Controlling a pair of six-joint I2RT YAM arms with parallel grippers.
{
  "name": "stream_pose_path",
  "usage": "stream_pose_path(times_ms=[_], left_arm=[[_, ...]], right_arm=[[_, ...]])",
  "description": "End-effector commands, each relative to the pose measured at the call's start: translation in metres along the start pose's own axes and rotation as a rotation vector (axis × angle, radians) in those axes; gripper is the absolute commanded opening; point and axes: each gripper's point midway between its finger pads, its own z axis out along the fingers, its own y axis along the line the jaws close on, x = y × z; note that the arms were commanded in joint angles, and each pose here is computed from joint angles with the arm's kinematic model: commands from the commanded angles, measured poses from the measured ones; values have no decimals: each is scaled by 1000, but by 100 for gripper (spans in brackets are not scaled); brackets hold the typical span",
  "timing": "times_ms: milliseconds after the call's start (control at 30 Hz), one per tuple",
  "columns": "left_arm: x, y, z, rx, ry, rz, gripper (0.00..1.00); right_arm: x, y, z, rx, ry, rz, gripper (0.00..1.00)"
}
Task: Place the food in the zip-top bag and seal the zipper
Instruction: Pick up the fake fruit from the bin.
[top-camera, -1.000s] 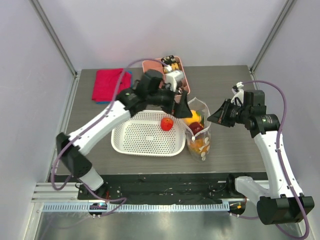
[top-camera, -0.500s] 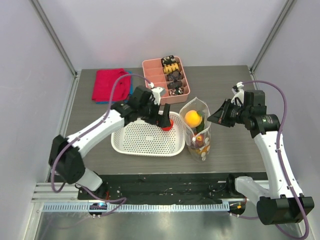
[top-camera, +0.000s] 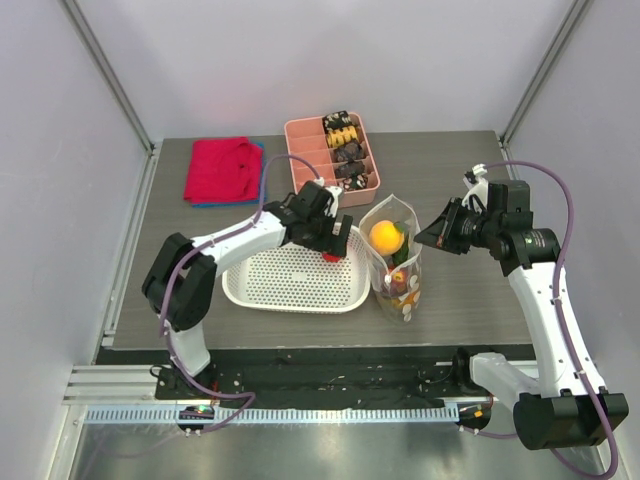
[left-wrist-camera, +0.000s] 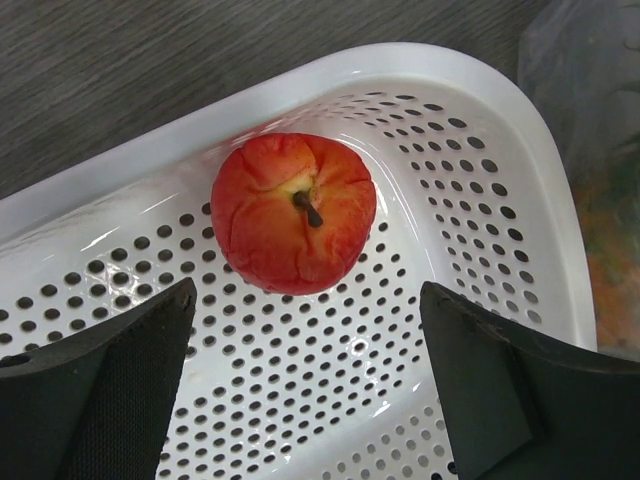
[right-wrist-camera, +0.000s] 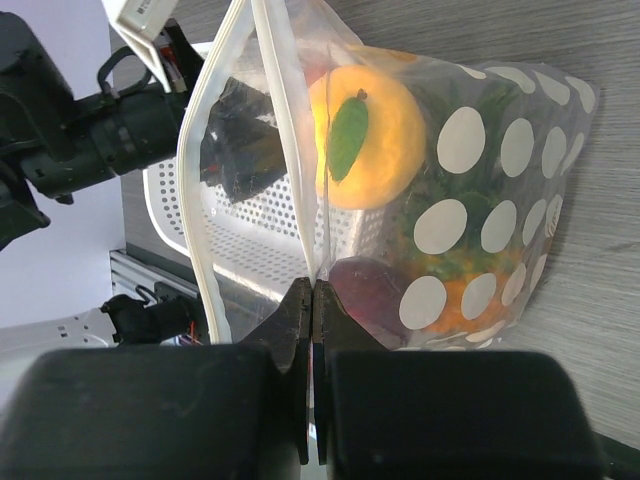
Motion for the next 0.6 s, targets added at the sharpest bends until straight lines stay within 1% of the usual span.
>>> stream_pose_path(times_ms=[0, 267, 567], left_arm=[[-29, -11, 6, 3, -99, 7, 90], [-28, -11, 24, -17, -94, 12, 86], [-29, -10, 34, -39, -110, 41, 81]], right_arm=[[-6, 7, -6, -24, -22, -38, 1], [-3, 6, -5, -23, -14, -38, 1], [-3, 5, -3, -20, -8, -37, 1]])
